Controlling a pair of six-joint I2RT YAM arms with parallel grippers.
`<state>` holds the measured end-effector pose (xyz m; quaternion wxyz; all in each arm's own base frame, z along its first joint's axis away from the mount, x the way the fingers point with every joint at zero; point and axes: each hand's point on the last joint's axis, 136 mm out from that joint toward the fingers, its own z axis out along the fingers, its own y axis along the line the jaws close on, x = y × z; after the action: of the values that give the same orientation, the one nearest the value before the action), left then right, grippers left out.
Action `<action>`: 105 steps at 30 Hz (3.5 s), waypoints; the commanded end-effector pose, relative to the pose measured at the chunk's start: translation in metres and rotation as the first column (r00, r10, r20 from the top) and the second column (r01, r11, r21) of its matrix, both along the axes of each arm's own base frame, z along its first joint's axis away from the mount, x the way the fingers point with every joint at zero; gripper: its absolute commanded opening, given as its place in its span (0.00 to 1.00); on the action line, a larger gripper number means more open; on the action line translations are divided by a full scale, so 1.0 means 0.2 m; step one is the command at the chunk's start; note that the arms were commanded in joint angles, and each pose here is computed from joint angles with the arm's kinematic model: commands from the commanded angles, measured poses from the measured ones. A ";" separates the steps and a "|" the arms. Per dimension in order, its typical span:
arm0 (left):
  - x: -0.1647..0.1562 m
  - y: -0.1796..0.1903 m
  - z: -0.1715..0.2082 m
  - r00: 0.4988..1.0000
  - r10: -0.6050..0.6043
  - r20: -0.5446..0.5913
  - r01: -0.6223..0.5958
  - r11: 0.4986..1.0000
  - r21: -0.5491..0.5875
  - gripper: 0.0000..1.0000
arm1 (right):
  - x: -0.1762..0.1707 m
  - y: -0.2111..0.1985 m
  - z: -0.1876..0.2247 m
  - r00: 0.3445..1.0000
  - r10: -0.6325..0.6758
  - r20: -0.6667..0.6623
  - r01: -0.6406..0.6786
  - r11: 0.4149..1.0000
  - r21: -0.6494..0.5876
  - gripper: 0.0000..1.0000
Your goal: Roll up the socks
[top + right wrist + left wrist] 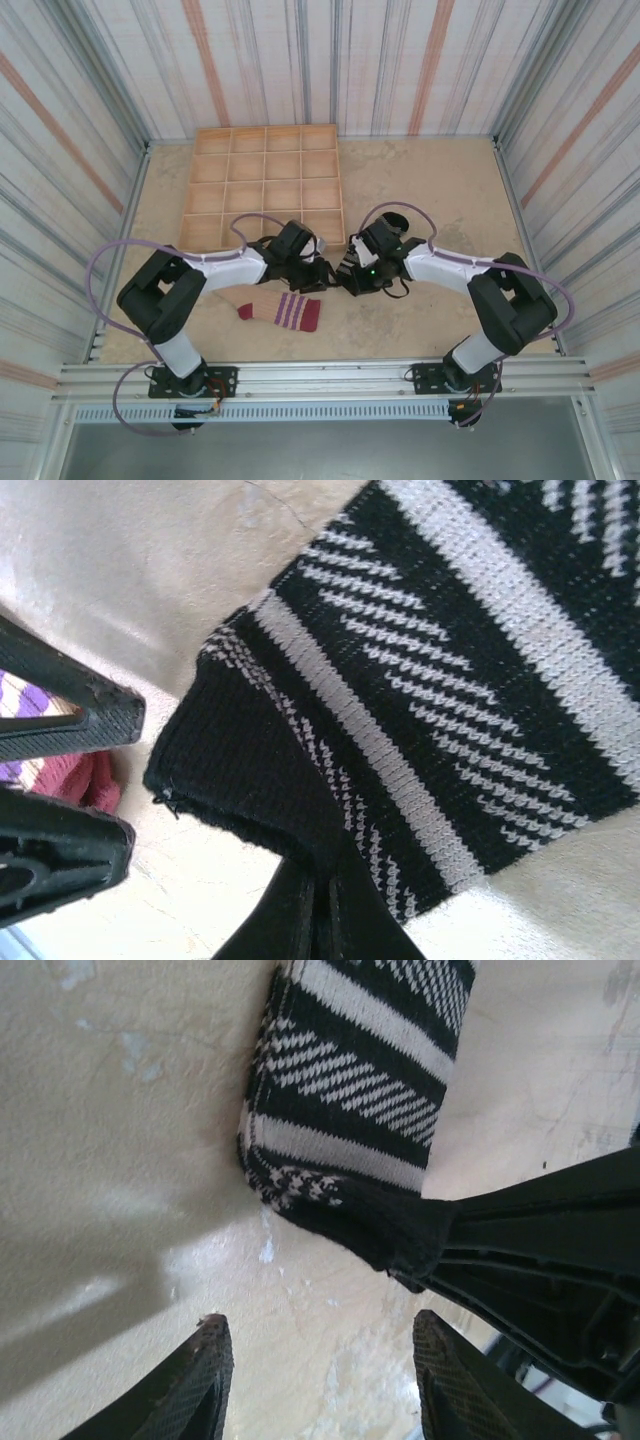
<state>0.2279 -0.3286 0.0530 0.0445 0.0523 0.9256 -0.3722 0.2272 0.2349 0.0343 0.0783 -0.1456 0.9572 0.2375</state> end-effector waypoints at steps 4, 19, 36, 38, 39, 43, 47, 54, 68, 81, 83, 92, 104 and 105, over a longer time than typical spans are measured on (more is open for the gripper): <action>0.09 0.00 0.03 0.981 0.086 0.172 -0.088 0.996 0.002 0.50 | 0.00 -0.01 0.00 0.979 -0.090 -0.183 0.108 0.990 0.087 0.00; 0.15 -0.06 -0.02 0.951 0.217 0.220 -0.223 0.975 0.004 0.37 | 0.06 0.01 -0.03 0.917 -0.151 -0.369 0.213 0.968 0.133 0.00; 0.22 -0.01 -0.09 0.931 0.302 0.204 -0.316 0.948 0.043 0.36 | 0.10 0.04 -0.01 0.893 -0.141 -0.427 0.219 0.966 0.140 0.00; 0.23 -0.01 -0.10 0.930 0.309 0.201 -0.323 0.946 0.039 0.36 | 0.10 0.04 -0.01 0.891 -0.136 -0.432 0.214 0.967 0.136 0.00; 0.23 -0.01 -0.10 0.929 0.312 0.200 -0.325 0.945 0.039 0.36 | 0.11 0.04 -0.01 0.891 -0.135 -0.433 0.212 0.968 0.135 0.00; 0.24 0.01 -0.13 0.918 0.343 0.197 -0.356 0.934 0.033 0.36 | 0.11 0.04 -0.03 0.888 -0.136 -0.440 0.210 0.970 0.124 0.00; 0.25 0.03 -0.16 0.909 0.374 0.184 -0.386 0.922 0.031 0.36 | 0.11 0.04 -0.06 0.885 -0.136 -0.446 0.205 0.972 0.110 0.00; 0.27 0.05 -0.19 0.901 0.393 0.182 -0.408 0.912 0.051 0.35 | 0.13 0.04 -0.09 0.885 -0.139 -0.444 0.204 0.974 0.101 0.00; 0.27 0.06 -0.27 0.903 0.399 0.163 -0.416 0.904 0.094 0.32 | 0.19 0.07 -0.08 0.892 -0.125 -0.433 0.196 0.973 0.123 0.00; 0.25 0.13 -0.33 0.897 0.417 0.145 -0.436 0.888 0.148 0.19 | 0.18 0.06 -0.07 0.893 -0.118 -0.434 0.190 0.974 0.126 0.00; 0.25 0.13 -0.33 0.902 0.409 0.138 -0.428 0.889 0.160 0.15 | 0.18 0.06 -0.07 0.896 -0.117 -0.429 0.187 0.974 0.125 0.00; 0.19 0.11 -0.27 0.926 0.372 0.068 -0.379 0.906 0.191 0.00 | 0.20 0.01 0.09 0.962 -0.096 -0.256 0.137 0.980 0.147 0.28; 0.03 0.10 -0.16 0.945 0.319 -0.069 -0.297 0.927 0.228 0.00 | 0.10 -0.04 0.28 0.970 0.064 0.236 -0.042 0.994 -0.098 0.63; 0.02 0.10 -0.15 0.946 0.314 -0.079 -0.289 0.929 0.232 0.00 | 0.10 -0.04 0.29 0.954 0.089 0.285 -0.054 0.990 -0.130 0.62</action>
<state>0.2565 -0.3220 0.0279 0.0974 -0.1050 0.9445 -0.2957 0.2432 0.2391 0.0923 0.1360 -0.1714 0.9462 0.2385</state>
